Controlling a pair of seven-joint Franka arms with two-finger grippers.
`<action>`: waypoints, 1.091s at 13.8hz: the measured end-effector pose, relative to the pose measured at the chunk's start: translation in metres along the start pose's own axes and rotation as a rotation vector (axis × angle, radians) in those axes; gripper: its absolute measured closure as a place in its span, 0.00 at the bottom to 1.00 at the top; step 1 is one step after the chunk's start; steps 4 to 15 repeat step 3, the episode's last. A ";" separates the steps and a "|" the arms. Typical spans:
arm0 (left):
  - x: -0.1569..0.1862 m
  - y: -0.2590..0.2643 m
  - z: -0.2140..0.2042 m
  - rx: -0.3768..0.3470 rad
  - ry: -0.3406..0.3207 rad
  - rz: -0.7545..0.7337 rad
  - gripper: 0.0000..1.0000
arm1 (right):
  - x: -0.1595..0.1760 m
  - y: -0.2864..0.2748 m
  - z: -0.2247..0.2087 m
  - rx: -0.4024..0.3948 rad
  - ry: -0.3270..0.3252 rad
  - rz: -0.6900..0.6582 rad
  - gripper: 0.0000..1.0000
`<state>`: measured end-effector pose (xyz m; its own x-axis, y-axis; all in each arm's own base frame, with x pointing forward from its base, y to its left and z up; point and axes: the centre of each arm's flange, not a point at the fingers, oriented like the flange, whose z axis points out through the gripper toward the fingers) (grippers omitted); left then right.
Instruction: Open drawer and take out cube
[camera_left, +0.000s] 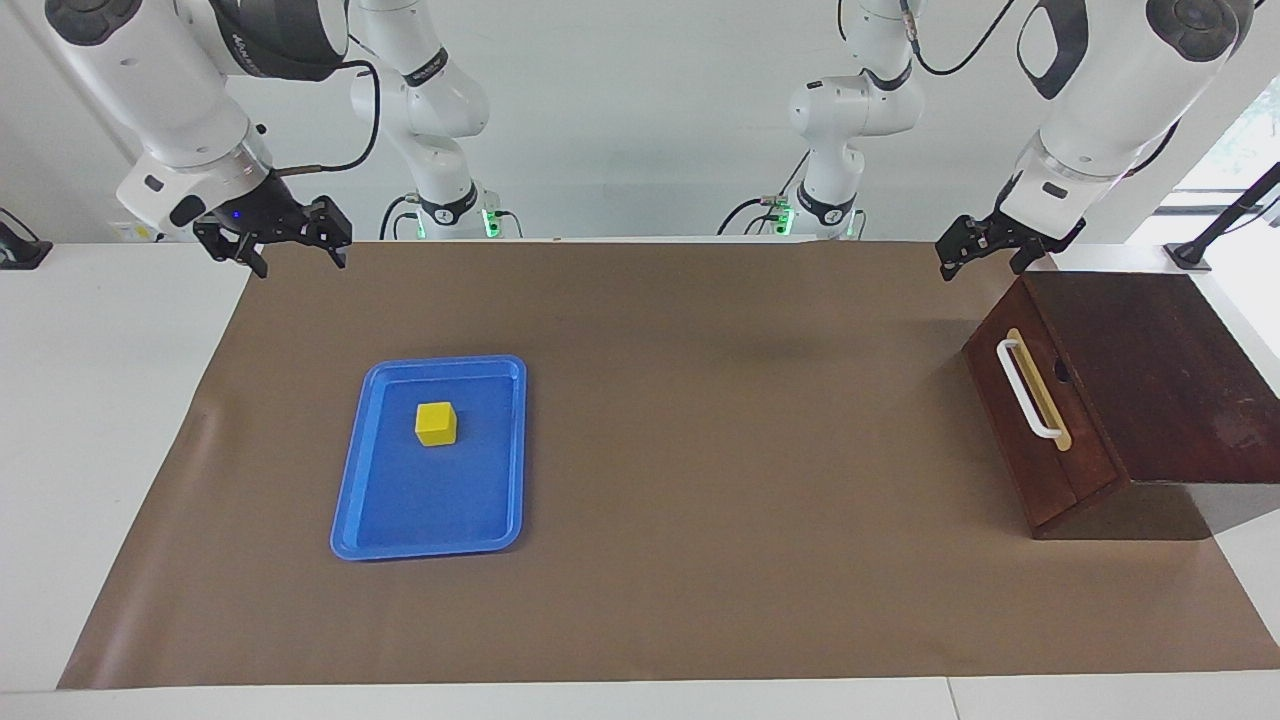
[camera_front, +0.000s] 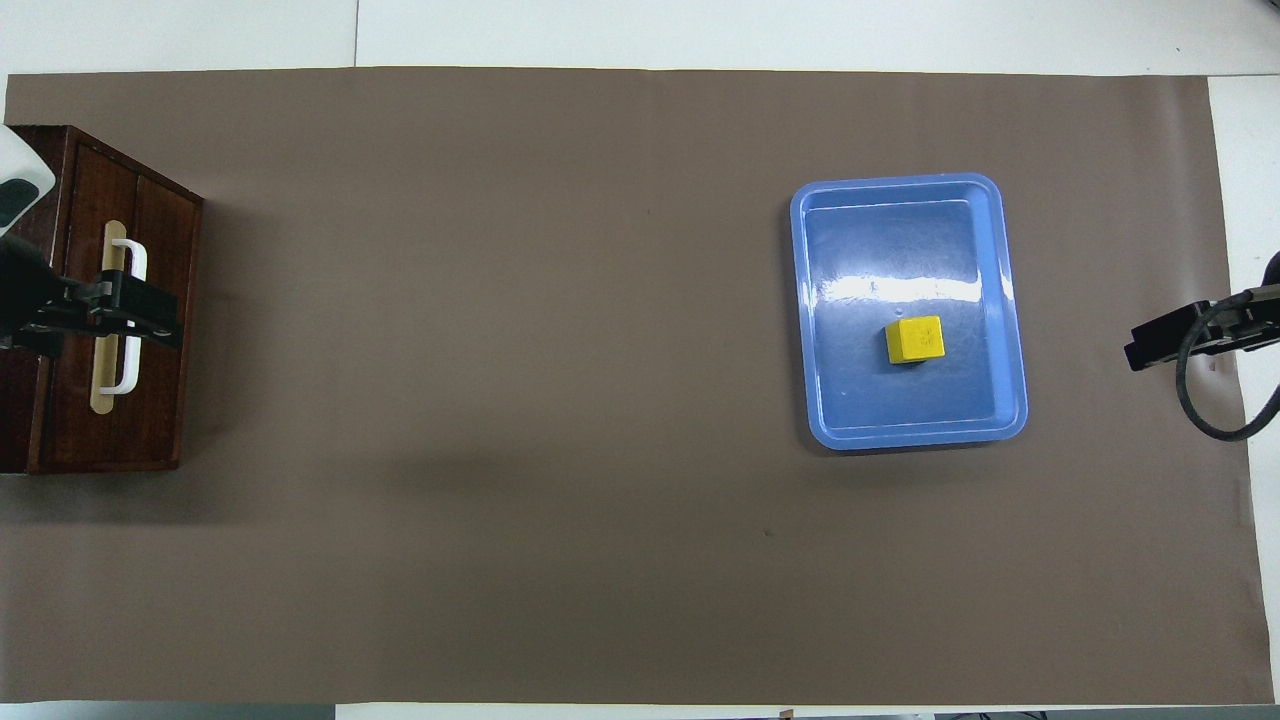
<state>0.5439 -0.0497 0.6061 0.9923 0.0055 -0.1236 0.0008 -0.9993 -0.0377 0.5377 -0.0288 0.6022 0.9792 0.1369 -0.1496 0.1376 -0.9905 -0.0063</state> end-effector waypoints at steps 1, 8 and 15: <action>0.000 0.000 0.000 0.000 0.000 0.000 0.00 | 0.000 0.000 0.000 -0.001 0.000 0.000 0.00; 0.000 0.000 0.000 0.000 0.000 0.000 0.00 | 0.000 0.001 0.000 -0.007 -0.001 0.001 0.00; 0.000 0.000 0.000 0.000 0.000 0.000 0.00 | 0.000 0.001 0.000 -0.007 -0.001 0.001 0.00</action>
